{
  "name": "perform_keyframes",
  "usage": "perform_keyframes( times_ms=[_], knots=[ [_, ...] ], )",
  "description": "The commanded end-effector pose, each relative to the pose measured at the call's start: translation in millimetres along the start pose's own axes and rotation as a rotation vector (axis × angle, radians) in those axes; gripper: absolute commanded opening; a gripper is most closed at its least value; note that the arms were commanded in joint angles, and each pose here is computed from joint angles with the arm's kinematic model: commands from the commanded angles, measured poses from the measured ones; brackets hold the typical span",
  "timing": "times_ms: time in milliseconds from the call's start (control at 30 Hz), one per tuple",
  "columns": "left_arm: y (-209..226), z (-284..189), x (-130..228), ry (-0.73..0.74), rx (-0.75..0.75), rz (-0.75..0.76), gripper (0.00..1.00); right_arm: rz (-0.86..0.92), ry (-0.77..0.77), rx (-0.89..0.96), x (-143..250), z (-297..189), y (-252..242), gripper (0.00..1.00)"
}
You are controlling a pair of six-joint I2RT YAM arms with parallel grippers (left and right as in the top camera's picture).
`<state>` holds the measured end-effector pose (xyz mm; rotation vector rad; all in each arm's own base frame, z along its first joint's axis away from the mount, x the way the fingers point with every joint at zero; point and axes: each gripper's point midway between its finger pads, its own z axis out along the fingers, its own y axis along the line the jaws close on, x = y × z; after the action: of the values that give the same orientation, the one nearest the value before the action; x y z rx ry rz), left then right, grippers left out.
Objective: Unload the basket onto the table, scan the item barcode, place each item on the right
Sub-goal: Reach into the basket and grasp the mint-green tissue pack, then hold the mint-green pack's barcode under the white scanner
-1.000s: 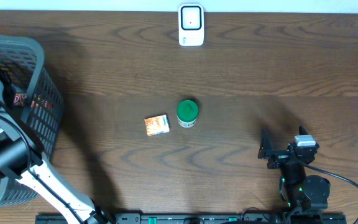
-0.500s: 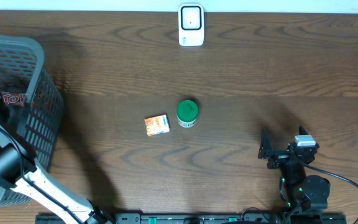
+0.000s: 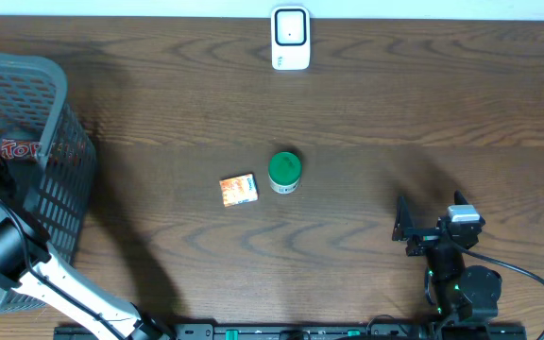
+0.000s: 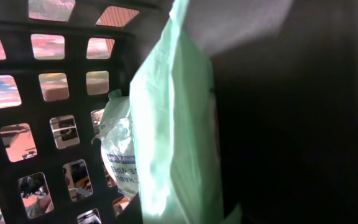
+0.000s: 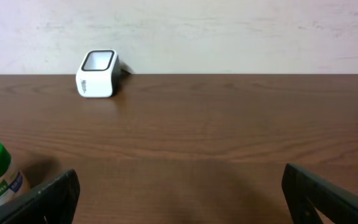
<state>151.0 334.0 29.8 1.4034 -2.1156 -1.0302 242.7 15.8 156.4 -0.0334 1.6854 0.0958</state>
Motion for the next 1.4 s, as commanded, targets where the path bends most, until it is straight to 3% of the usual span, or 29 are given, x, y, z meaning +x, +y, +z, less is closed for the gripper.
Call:
perform_keyframes(
  times_ms=[0,167,333,500,700,833,1000,1167,1367],
  knots=[
    [-13.2,8.6,12.0,0.077,0.045,0.012,0.13,-0.007,0.001,0.012,1.2,0.1,-2.6,0.99],
    [3.4,-27.5,-7.7,0.033,0.061,0.003,0.13,-0.007,0.001,0.012,1.2,0.1,-2.6,0.99],
    [22.9,-92.6,-28.4,-0.057,0.154,-0.038,0.13,-0.007,0.001,0.011,1.2,0.1,-2.5,0.99],
    [36.0,-166.6,-28.5,-0.144,0.375,-0.098,0.13,-0.007,0.001,0.011,1.2,0.1,-2.5,0.99],
    [53.1,-250.9,0.8,-0.222,0.714,-0.221,0.13,-0.007,0.001,0.011,1.2,0.1,-2.5,0.99],
    [70.4,-318.5,30.9,-0.316,0.987,-0.234,0.13,-0.007,0.001,0.011,1.2,0.1,-2.5,0.99],
    [85.7,-400.3,98.1,-0.426,1.305,-0.079,0.13,-0.007,0.001,0.011,1.2,0.1,-2.5,0.99],
    [82.8,-460.6,171.8,-0.541,1.470,0.135,0.13,-0.007,0.001,0.011,1.2,0.1,-2.5,0.99],
    [33.3,-501.1,273.0,-0.575,1.521,0.500,0.13,-0.007,0.001,0.011,1.2,0.1,-2.5,0.99]
  ],
)
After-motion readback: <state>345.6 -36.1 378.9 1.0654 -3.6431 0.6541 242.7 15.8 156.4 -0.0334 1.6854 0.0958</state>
